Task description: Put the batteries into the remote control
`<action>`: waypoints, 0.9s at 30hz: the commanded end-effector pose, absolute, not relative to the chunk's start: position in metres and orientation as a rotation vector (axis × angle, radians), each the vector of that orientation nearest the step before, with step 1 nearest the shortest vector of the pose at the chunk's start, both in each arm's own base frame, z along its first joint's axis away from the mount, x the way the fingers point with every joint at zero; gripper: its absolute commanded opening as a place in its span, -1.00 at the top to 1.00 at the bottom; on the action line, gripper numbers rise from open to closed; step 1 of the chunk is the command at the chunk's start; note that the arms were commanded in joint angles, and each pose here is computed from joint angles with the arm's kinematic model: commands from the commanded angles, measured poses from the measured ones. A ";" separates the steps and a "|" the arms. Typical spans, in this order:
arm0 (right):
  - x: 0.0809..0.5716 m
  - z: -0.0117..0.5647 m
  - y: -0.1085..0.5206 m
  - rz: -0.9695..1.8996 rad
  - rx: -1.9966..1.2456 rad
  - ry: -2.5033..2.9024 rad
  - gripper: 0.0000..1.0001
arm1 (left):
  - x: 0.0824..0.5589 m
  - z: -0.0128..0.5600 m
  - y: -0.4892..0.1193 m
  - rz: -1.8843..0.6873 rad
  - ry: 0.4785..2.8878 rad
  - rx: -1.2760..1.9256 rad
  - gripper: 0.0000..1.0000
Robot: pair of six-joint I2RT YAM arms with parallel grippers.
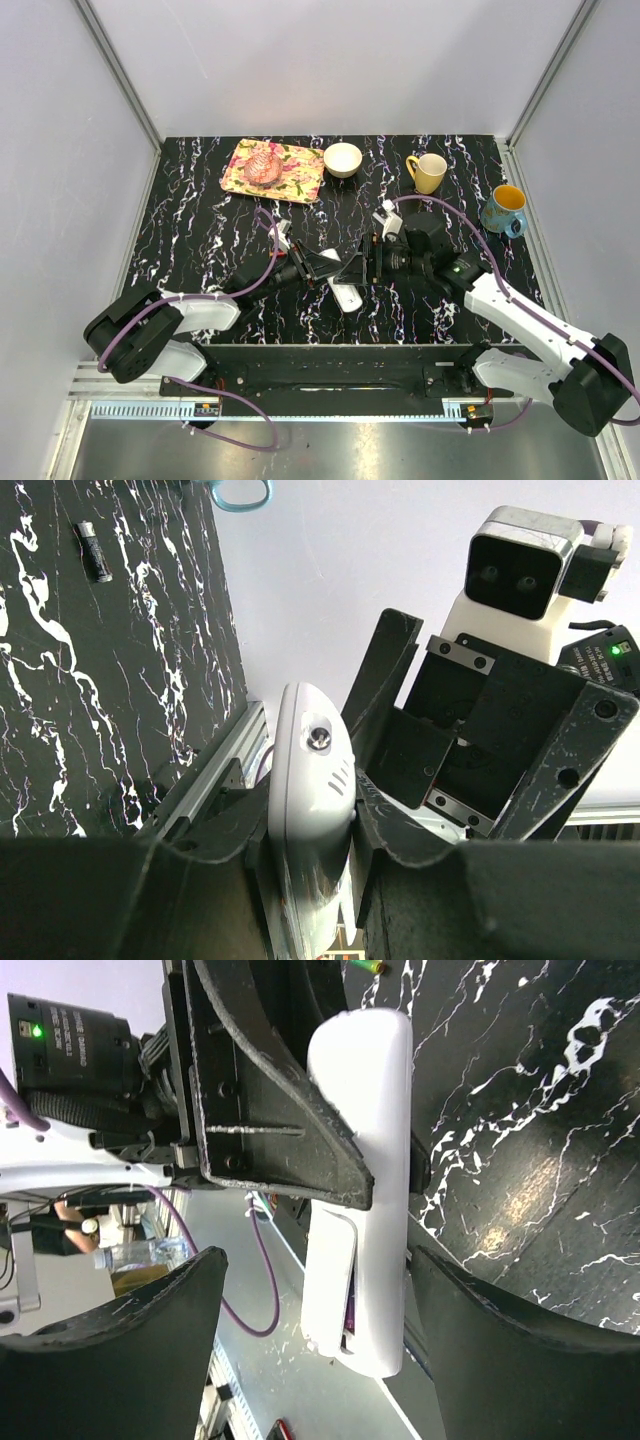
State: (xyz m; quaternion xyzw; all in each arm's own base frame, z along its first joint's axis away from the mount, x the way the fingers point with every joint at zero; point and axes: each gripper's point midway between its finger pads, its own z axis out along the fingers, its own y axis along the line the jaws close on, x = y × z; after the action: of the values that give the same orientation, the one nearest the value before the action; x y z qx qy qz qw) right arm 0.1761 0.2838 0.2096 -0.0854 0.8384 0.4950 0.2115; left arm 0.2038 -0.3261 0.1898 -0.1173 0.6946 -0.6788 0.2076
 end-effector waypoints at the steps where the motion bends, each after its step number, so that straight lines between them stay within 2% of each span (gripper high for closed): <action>1: 0.170 0.219 0.287 1.458 -0.301 2.275 -0.62 | 0.205 0.226 -0.327 -1.959 1.806 -0.264 1.00; 27: 0.167 0.178 0.283 1.381 -0.316 2.426 -0.51 | 0.203 0.234 -0.328 -1.987 1.795 -0.271 1.00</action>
State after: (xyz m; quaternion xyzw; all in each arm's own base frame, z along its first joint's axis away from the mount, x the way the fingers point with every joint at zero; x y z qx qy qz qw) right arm 0.1615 0.2830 0.1743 -0.1049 0.8536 0.4861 0.1552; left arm 0.2041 -0.3269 0.1923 -0.1179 0.6927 -0.6812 0.2057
